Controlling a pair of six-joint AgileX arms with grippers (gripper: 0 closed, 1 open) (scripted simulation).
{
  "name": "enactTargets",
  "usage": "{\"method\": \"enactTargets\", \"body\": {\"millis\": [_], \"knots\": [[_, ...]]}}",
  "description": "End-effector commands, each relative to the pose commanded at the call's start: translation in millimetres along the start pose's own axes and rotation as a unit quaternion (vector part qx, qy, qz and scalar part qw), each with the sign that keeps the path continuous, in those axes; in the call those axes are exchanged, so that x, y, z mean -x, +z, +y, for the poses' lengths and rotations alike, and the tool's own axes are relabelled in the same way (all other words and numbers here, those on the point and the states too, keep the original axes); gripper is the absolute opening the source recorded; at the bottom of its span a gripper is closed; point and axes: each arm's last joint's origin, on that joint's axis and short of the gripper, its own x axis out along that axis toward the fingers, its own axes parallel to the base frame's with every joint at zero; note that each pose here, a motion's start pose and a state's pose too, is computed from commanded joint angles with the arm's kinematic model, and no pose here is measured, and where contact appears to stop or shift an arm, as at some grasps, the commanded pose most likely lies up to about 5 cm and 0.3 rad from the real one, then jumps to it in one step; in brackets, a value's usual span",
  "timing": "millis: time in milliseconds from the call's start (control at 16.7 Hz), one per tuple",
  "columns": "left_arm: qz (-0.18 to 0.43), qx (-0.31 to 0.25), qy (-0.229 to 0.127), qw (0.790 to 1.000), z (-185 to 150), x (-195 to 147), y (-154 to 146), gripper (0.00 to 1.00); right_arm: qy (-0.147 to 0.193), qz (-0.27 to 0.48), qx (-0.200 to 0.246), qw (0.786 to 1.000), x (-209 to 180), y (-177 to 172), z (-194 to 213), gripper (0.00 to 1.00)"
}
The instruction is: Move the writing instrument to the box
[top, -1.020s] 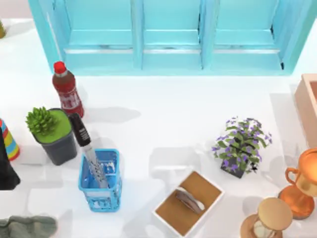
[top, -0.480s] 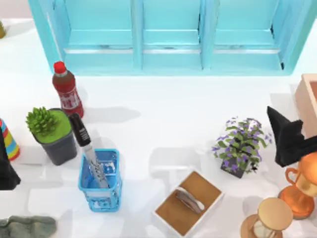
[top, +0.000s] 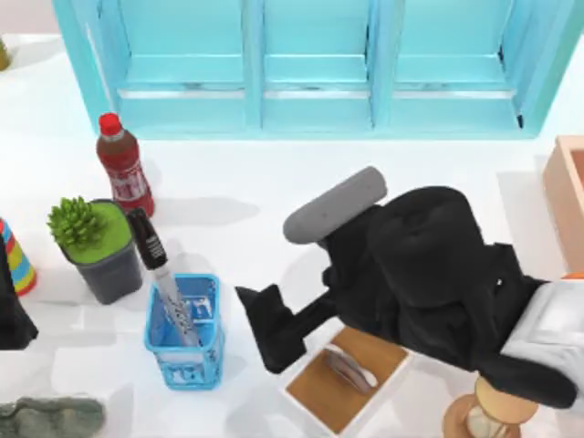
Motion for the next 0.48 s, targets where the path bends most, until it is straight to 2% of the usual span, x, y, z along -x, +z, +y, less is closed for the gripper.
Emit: {"method": "enactTargets", "body": {"millis": [240,480], "knots": [[0.000,0.000,0.000,1.000,0,0,0,1.00,0.044,0.021,0.007,0.999,-27,-7,38,1.00],[0.000,0.000,0.000,1.000,0,0,0,1.00,0.047,0.021,0.007,0.999,-29,-7,41,1.00]]}}
